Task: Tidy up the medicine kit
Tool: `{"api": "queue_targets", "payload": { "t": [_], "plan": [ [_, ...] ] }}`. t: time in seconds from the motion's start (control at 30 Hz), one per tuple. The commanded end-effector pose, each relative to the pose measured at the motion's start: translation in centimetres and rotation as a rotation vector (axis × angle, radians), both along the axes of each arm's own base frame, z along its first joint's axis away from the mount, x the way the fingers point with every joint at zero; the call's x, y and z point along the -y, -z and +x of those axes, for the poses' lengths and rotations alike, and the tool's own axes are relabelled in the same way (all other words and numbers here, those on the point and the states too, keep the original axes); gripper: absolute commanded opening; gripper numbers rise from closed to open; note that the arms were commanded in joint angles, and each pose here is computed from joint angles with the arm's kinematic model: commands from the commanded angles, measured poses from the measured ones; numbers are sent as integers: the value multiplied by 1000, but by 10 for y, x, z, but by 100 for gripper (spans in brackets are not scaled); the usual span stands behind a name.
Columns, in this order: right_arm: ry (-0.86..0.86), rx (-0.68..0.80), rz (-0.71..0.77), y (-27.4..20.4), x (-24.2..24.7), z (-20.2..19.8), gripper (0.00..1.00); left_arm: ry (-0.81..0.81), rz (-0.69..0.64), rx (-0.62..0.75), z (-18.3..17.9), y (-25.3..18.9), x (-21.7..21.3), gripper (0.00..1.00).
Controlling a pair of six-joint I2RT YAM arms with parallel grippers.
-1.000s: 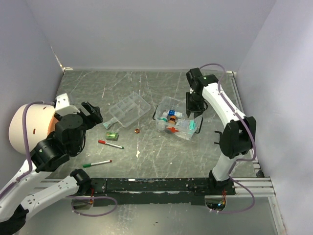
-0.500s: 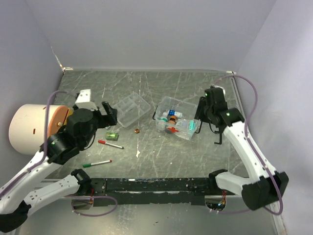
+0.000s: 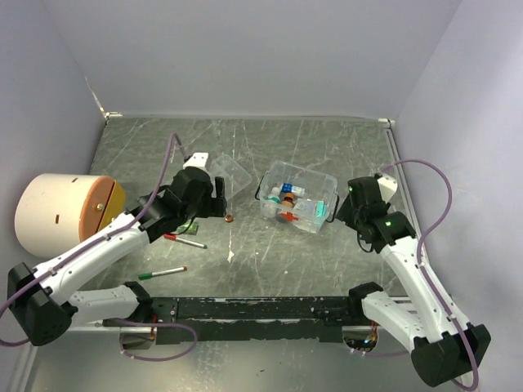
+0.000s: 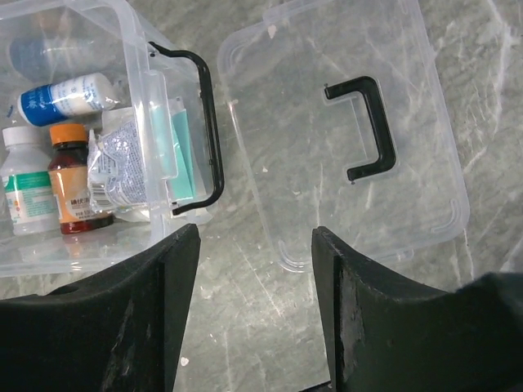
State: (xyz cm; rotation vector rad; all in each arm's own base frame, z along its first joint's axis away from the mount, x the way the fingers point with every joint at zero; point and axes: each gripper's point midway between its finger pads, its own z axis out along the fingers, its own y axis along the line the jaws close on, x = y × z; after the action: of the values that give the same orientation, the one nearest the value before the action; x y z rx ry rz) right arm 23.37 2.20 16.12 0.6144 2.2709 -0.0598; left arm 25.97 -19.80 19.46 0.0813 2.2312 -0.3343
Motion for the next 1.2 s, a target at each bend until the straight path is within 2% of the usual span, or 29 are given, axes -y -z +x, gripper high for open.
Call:
{"api": "queue_targets", "payload": {
  "t": [0.0, 0.1, 0.27, 0.4, 0.57, 0.7, 0.9, 1.17],
  "plan": [
    [-20, 62, 34, -10, -5, 4, 57, -106, -8, -40, 7, 14, -4, 89],
    [-149, 126, 94, -27, -29, 18, 56, -217, 22, -65, 23, 31, -13, 87],
    [-331, 240, 195, -62, -68, 43, 53, -317, -20, -97, 70, 46, -25, 72],
    [-488, 357, 284, -102, -104, 58, 52, -379, 55, -87, 109, 65, -32, 65],
    [-609, 398, 334, -118, -143, 61, 52, -317, 139, -179, 135, 110, -16, 53],
    [-670, 424, 342, -126, -174, 52, 52, -247, 136, -238, 141, 140, 1, 48],
    [-700, 380, 344, -105, -198, 39, 52, -149, 120, -308, 140, 164, 23, 46],
    [-717, 360, 333, -95, -211, 31, 52, 2, -34, -364, 135, 168, 73, 48]
  ]
}}
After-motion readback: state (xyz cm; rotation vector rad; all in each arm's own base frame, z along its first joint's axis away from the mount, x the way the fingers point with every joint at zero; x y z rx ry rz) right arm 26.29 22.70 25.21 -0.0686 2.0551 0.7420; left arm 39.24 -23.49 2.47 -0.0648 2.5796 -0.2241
